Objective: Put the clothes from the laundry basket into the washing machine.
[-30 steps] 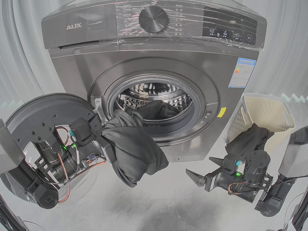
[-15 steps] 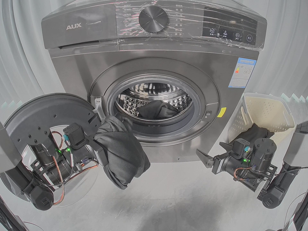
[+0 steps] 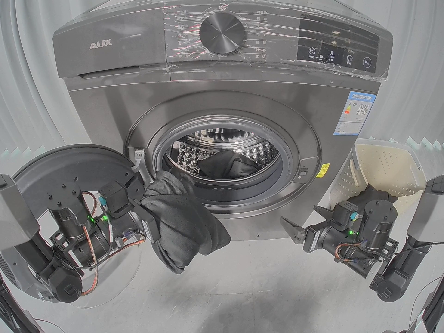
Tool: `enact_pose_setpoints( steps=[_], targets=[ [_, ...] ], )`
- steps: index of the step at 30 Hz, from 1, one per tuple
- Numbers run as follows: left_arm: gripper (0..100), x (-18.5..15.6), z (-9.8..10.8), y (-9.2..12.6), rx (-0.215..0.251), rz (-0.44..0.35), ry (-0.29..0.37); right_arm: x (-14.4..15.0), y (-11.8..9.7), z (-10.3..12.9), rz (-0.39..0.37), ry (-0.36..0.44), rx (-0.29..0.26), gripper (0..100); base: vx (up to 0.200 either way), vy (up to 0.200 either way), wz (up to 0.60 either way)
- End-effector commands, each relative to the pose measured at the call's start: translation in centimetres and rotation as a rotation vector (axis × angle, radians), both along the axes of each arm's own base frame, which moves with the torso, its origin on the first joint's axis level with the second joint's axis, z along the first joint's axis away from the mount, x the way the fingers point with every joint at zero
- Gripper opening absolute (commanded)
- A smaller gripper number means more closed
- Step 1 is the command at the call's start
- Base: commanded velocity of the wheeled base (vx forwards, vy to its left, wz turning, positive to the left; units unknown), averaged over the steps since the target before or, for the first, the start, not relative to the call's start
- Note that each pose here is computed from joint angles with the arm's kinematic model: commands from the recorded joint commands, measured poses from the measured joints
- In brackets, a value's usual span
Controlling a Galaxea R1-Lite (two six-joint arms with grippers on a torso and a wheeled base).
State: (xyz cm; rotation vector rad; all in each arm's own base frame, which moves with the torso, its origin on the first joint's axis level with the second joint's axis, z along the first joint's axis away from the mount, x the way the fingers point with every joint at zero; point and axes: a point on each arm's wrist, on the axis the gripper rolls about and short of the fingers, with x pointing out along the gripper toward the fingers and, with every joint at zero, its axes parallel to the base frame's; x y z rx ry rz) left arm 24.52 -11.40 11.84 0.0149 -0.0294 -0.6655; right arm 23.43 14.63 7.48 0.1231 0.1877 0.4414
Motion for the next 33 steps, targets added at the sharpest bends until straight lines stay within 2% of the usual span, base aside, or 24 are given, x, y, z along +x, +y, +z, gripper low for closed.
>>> enact_pose_setpoints(
  steps=[1, 4, 13, 19, 23, 25, 33],
  targets=[
    [0, 0.2, -0.4, -0.2, 0.004, -0.006, 0.014, -0.1, 0.1, -0.1, 0.005, 0.003, -0.003, 100, 0.2, 0.0, 0.0],
    [0, 0.3, -0.7, -0.4, 0.011, -0.009, 0.02, -0.1, 0.2, -0.1, 0.008, 0.003, -0.003, 100, 0.2, 0.0, 0.0],
    [0, 0.1, -0.9, -0.7, 0.015, -0.023, 0.027, -0.2, 0.2, -0.1, 0.011, 0.005, -0.004, 100, 0.0, 0.0, 0.0],
    [0, -0.6, -0.9, -1.5, 0.016, -0.06, 0.031, -0.3, 0.2, -0.2, 0.014, 0.007, -0.005, 100, 0.2, 0.0, 0.0],
    [0, -1.0, -1.2, -2.1, 0.024, -0.084, 0.044, -0.5, 0.5, -0.1, 0.023, 0.005, -0.002, 100, 0.0, 0.0, 0.0],
    [0, -0.7, -2.1, -2.5, 0.036, -0.092, 0.067, -0.8, 0.9, -0.1, 0.042, 0.007, -0.006, 100, 0.0, 0.0, 0.0],
    [0, -0.7, -2.2, -2.9, 0.036, -0.1, 0.068, -1.5, 1.4, 0.0, 0.06, 0.007, -0.006, 100, 0.0, 0.0, 0.0]
  ],
)
